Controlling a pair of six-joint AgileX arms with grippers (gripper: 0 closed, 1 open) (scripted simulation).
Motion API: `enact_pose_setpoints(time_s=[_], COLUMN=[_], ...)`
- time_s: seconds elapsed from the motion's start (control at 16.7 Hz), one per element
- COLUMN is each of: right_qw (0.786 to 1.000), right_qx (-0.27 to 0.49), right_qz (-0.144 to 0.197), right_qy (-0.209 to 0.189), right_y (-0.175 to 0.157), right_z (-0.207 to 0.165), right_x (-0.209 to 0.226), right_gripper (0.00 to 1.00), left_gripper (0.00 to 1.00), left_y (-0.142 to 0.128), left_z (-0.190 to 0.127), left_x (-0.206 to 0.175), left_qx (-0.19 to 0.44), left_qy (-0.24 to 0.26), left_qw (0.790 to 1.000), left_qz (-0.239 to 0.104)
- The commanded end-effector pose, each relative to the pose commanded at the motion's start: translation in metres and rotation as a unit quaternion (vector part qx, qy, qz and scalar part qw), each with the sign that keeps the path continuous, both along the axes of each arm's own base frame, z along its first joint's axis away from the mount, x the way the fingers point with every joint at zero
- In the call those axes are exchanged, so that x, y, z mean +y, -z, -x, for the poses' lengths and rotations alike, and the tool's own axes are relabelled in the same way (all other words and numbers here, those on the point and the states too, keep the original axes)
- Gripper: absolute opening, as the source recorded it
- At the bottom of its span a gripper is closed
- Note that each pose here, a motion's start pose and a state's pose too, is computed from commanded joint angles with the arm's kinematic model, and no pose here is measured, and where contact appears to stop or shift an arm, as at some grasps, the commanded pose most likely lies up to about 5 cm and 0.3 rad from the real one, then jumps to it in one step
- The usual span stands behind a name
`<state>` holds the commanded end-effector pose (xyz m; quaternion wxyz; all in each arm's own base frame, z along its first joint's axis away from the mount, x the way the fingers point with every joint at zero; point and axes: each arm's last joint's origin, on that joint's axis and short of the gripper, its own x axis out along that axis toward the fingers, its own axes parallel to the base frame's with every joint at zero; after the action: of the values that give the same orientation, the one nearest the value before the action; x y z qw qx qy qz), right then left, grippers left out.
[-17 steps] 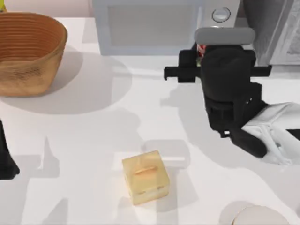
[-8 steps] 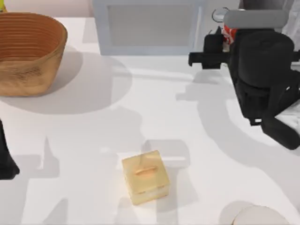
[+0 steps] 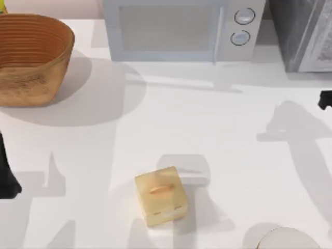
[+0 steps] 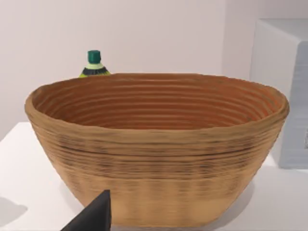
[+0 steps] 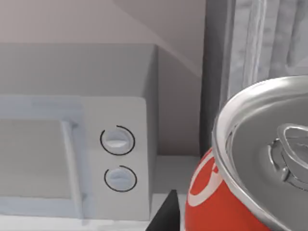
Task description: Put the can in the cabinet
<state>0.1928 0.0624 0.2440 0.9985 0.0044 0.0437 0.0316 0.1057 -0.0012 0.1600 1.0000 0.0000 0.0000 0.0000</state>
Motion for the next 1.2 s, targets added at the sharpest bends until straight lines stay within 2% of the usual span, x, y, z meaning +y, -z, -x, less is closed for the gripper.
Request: enact_pose_setpoints(time_s=[0.24,0.42,0.72,1.2], right_qw=[1.000,1.000,0.999,0.999], right_qx=[-0.007,-0.026,-0.043,-0.035], right_qz=[-0.001,0.002,0.005,0.008], right_qy=[-0.012,0.000,0.029,0.032], right_y=[0.037,0.061,0.082,0.081], right_z=[0.054,0.076,0.087,0.087], right_x=[-0.036,-0.051,-0.063,-0.063], right_gripper=[0.00,0.00,0.00,0.00], left_gripper=[1.00,1.00,1.00,1.00], left_y=[0.000,0.000,0.000,0.000], left_z=[0.000,0.000,0.000,0.000], left_x=[0.000,0.000,0.000,0.000], left_qx=[0.000,0.000,0.000,0.000], left_qy=[0.000,0.000,0.000,0.000], left_qw=[1.000,1.000,1.000,1.000], left_qz=[0.000,0.000,0.000,0.000])
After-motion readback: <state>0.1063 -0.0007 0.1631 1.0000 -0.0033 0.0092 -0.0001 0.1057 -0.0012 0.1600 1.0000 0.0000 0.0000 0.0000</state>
